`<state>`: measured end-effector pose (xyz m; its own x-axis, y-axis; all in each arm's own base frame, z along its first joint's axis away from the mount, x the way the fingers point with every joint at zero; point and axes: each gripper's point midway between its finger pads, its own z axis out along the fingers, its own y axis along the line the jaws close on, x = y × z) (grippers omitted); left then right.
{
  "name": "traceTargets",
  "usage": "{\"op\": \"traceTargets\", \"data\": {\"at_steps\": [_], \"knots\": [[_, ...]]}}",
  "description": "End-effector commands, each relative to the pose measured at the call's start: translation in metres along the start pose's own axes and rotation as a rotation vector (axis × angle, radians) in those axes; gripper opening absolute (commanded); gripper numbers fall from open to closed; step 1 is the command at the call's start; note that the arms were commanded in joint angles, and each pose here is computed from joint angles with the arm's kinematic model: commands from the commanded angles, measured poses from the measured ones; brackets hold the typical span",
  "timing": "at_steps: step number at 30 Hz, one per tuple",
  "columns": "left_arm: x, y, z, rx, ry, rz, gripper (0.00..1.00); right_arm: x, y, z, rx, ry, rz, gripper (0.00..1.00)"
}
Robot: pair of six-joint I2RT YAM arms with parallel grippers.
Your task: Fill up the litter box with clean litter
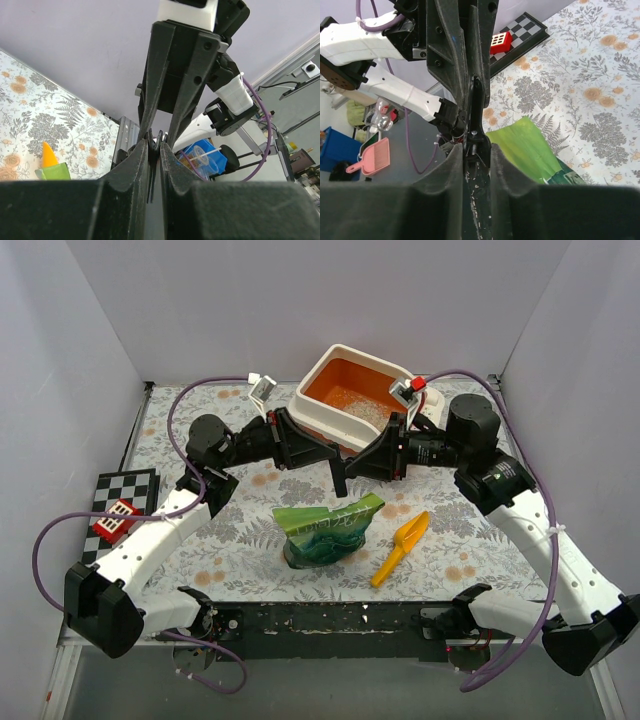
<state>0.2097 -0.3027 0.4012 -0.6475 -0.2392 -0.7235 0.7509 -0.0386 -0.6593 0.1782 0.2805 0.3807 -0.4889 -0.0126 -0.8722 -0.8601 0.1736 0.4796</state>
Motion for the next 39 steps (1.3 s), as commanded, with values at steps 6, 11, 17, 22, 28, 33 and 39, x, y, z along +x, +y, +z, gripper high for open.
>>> {"op": "traceTargets", "data": {"at_steps": [6, 11, 17, 22, 28, 33, 39], "knots": [[0.008, -0.008, -0.008, -0.027, 0.059, 0.076, 0.21, -0.018, 0.004, -0.011, 0.07, -0.048, -0.109, 0.01], [0.035, 0.012, -0.027, -0.15, 0.16, 0.127, 0.43, -0.036, -0.005, -0.035, 0.261, -0.02, -0.228, 0.01], [0.08, 0.041, -0.057, -0.253, 0.242, 0.182, 0.51, -0.027, -0.022, -0.054, 0.381, 0.096, -0.313, 0.01], [0.115, 0.059, -0.069, -0.255, 0.328, 0.123, 0.51, -0.012, -0.033, -0.061, 0.415, 0.205, -0.348, 0.01], [0.127, 0.08, -0.077, -0.325, 0.333, 0.147, 0.49, 0.006, -0.043, -0.059, 0.399, 0.28, -0.36, 0.01], [0.13, 0.084, -0.08, -0.343, 0.336, 0.192, 0.48, 0.017, -0.047, -0.052, 0.357, 0.317, -0.344, 0.01], [0.139, 0.085, -0.08, -0.37, 0.347, 0.305, 0.48, 0.021, -0.05, -0.047, 0.342, 0.332, -0.318, 0.01]]}}
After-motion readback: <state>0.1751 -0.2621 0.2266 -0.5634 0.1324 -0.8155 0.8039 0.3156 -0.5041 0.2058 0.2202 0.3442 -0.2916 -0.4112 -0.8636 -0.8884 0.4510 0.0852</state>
